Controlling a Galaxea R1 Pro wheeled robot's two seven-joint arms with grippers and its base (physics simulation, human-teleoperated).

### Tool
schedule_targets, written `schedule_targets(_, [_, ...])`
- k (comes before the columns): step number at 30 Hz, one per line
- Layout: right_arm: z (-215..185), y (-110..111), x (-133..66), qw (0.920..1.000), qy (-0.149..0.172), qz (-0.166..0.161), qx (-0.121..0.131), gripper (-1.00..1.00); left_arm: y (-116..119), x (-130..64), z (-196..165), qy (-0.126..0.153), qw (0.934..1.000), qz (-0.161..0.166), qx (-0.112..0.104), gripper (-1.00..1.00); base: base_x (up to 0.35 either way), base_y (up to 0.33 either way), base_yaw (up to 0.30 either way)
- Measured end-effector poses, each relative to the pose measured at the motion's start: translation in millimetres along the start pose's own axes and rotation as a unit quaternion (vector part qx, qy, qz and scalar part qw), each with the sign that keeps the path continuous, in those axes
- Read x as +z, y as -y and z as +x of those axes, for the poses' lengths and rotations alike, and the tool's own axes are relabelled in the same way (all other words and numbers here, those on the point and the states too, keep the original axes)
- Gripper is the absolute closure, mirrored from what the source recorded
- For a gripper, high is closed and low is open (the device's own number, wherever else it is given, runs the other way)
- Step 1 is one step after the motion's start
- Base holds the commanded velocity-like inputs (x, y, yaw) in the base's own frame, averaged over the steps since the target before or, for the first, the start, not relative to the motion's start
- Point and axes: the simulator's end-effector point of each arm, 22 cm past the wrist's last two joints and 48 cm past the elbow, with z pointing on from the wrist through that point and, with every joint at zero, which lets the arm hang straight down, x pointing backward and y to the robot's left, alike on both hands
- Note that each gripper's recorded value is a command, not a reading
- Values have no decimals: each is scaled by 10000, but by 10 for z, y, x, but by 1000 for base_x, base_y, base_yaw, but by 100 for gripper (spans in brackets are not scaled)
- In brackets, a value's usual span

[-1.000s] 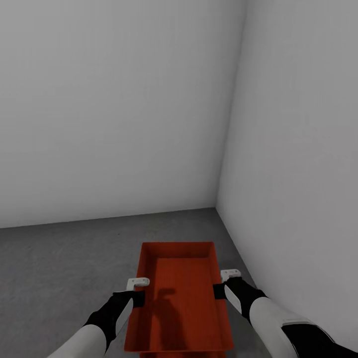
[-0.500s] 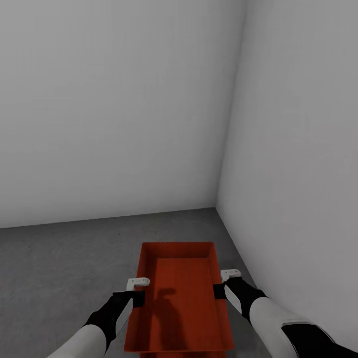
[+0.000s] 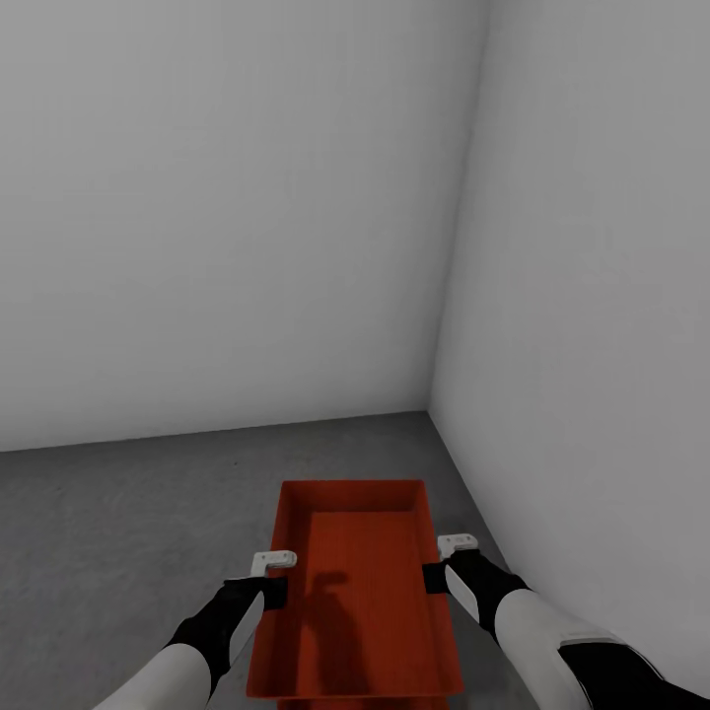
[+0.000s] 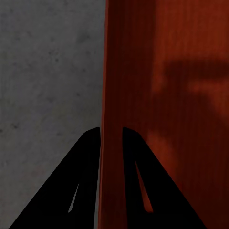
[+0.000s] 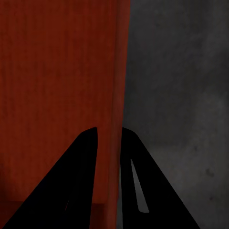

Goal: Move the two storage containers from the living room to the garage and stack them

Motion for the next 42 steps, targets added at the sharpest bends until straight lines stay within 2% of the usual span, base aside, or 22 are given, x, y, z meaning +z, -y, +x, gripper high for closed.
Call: schedule_targets(42, [167,-10,142,9998,-190,-13,0,100,-12,120,176,-191,9998,-12,-4,100,0,0,0])
